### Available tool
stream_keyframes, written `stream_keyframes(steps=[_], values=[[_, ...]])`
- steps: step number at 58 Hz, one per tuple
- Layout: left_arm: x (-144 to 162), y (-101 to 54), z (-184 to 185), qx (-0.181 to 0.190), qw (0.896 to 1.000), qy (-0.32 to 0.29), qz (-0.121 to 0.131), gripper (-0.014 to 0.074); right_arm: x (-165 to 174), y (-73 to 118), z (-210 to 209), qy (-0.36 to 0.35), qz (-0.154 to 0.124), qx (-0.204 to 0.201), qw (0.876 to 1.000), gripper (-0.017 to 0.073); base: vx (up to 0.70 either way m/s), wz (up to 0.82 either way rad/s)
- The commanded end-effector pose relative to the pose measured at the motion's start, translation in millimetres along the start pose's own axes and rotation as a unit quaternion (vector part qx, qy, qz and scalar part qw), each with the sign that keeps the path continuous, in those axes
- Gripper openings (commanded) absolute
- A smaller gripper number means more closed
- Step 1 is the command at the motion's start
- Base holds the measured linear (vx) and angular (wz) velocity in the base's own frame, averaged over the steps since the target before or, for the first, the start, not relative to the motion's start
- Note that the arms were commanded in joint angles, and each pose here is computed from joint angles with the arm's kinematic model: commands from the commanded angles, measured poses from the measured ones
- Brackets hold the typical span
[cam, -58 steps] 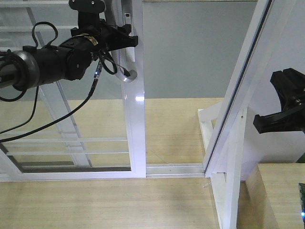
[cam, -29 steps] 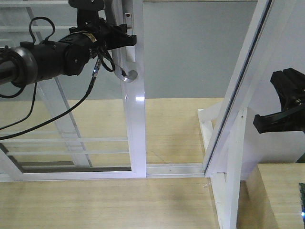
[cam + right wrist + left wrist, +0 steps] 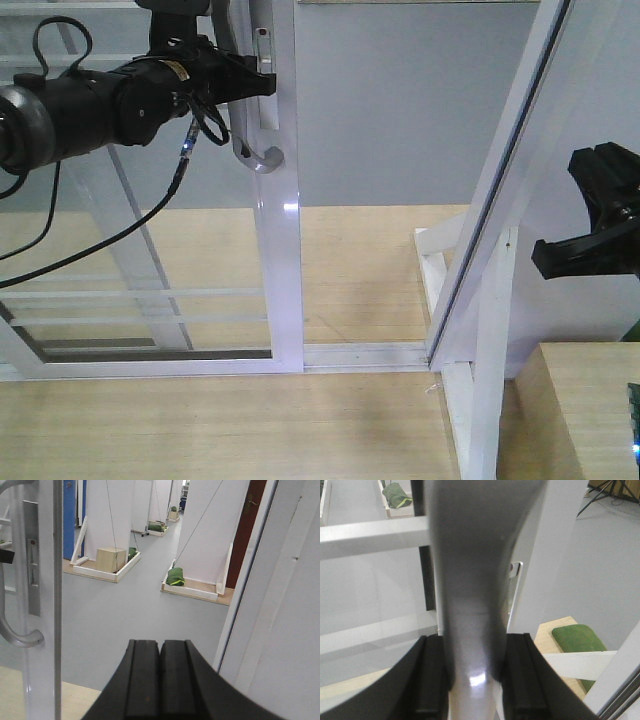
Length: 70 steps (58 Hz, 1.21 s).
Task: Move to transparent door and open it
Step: 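Pull the handle with the left gripper, sliding the door away from the frame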
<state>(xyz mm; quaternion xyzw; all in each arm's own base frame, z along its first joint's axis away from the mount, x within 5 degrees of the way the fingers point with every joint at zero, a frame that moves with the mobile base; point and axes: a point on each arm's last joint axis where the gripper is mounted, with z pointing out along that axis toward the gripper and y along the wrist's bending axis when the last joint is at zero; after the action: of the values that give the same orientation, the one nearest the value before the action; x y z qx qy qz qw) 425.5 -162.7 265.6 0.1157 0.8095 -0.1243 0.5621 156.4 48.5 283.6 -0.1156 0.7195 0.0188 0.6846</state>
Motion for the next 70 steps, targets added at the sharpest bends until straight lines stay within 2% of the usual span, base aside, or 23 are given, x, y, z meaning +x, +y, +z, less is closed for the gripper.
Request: stream_keyframes(steps=[1, 22, 30, 37, 51, 70], values=[[-48.3, 9.8, -32.4, -0.01, 0.997, -0.08, -0.008, -0.0001, -14.7, -5.9, -0.1, -0.041, -0.009, 0.027, 0.999, -0.0006, 0.0, 0.0], [-59.5, 34.5, -48.4, -0.037, 0.997, -0.074, -0.01, 0.0, -14.7, -5.9, -0.1, -0.041, -0.009, 0.027, 0.999, -0.0006, 0.0, 0.0], [-64.2, 43.2, -55.0, -0.048, 0.996, -0.074, 0.009, 0.0001, -14.7, -5.9, -0.1, -0.041, -0.009, 0.027, 0.999, -0.0006, 0.0, 0.0], [-65.4, 52.2, -59.1, -0.058, 0.996, -0.067, 0.008, 0.0001, -14.7, -5.9, -0.1, -0.041, -0.009, 0.027, 0.999, -0.0006, 0.0, 0.0], [-66.4, 70.1, -66.0, -0.081, 0.995, -0.052, 0.034, 0.0001, -14.7, -5.9, -0.1, -0.041, -0.009, 0.027, 0.999, -0.0006, 0.0, 0.0], [-63.9, 98.7, -71.5, -0.114, 0.993, -0.037, 0.02, 0.0001, -14.6, -5.9, -0.1, -0.041, -0.009, 0.027, 0.999, -0.0006, 0.0, 0.0]])
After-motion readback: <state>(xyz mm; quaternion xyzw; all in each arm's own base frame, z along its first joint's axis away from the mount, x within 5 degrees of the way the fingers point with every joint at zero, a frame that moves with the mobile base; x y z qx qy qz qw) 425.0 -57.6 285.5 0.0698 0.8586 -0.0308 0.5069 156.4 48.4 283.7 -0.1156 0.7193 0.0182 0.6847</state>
